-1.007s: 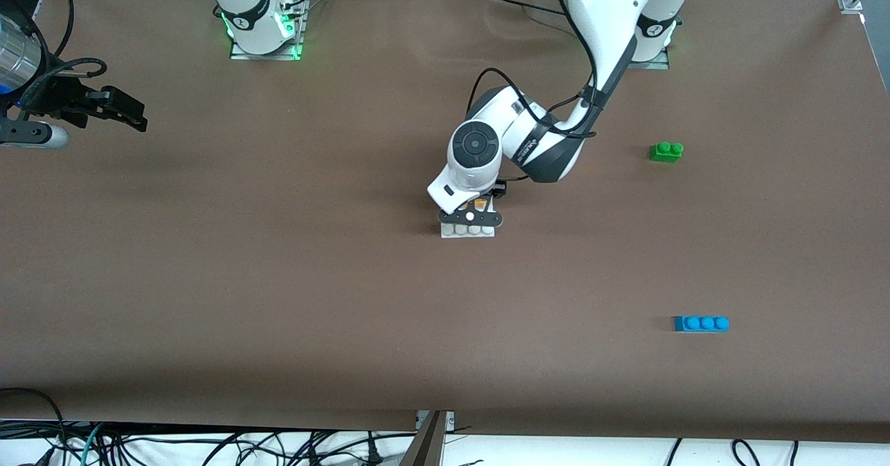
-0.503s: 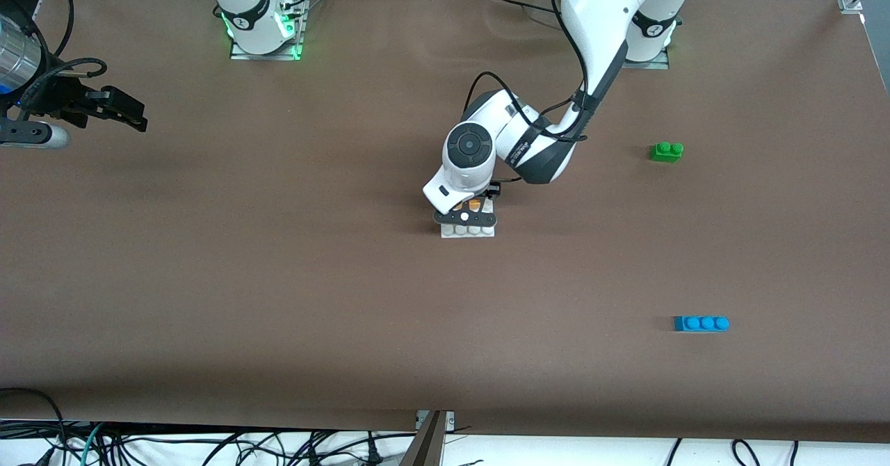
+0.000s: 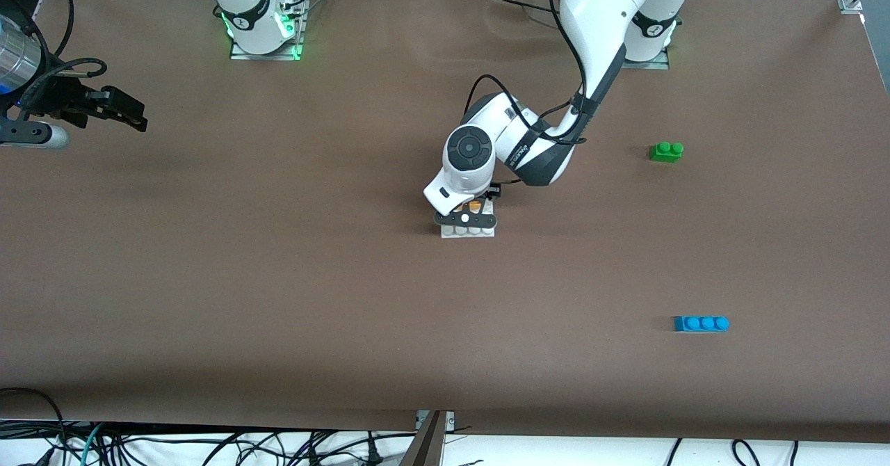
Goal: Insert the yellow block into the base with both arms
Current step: 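Lower the yellow block and press it onto the plate studs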
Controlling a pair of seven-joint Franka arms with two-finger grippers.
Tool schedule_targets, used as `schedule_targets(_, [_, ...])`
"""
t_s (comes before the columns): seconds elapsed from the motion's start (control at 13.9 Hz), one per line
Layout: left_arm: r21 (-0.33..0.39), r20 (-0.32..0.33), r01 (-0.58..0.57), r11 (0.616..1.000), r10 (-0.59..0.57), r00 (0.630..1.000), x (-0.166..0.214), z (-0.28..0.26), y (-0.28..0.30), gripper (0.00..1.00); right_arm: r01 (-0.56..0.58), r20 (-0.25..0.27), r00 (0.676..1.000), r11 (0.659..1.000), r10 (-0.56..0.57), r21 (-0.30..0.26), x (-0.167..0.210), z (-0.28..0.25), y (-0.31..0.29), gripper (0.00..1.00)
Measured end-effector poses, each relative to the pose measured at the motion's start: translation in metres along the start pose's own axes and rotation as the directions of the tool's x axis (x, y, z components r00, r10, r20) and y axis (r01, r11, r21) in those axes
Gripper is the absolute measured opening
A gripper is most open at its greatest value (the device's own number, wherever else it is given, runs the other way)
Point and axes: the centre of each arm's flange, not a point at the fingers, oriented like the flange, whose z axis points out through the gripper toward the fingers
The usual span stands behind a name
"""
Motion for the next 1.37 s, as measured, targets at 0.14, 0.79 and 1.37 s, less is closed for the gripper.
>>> schedule_targets(0.14, [0.000, 0.000, 0.000, 1.000, 0.000, 1.000, 0.0000, 0.0000, 0.0000, 0.62, 0.000, 0.000, 1.000, 1.000, 0.000, 0.000, 0.0000, 0.0000, 0.0000, 1.00])
schedule_targets(0.79, [0.006, -0.003, -0.004, 1.000, 0.004, 1.000, 0.0003, 0.0008, -0.0005, 0.62, 0.000, 0.000, 1.000, 1.000, 0.000, 0.000, 0.0000, 0.0000, 0.0000, 1.00])
schedule_targets(1.37, [0.017, -0.007, -0.014, 1.000, 0.014, 1.000, -0.0008, 0.0045, 0.0011, 0.62, 0.000, 0.000, 1.000, 1.000, 0.000, 0.000, 0.0000, 0.0000, 0.0000, 1.00])
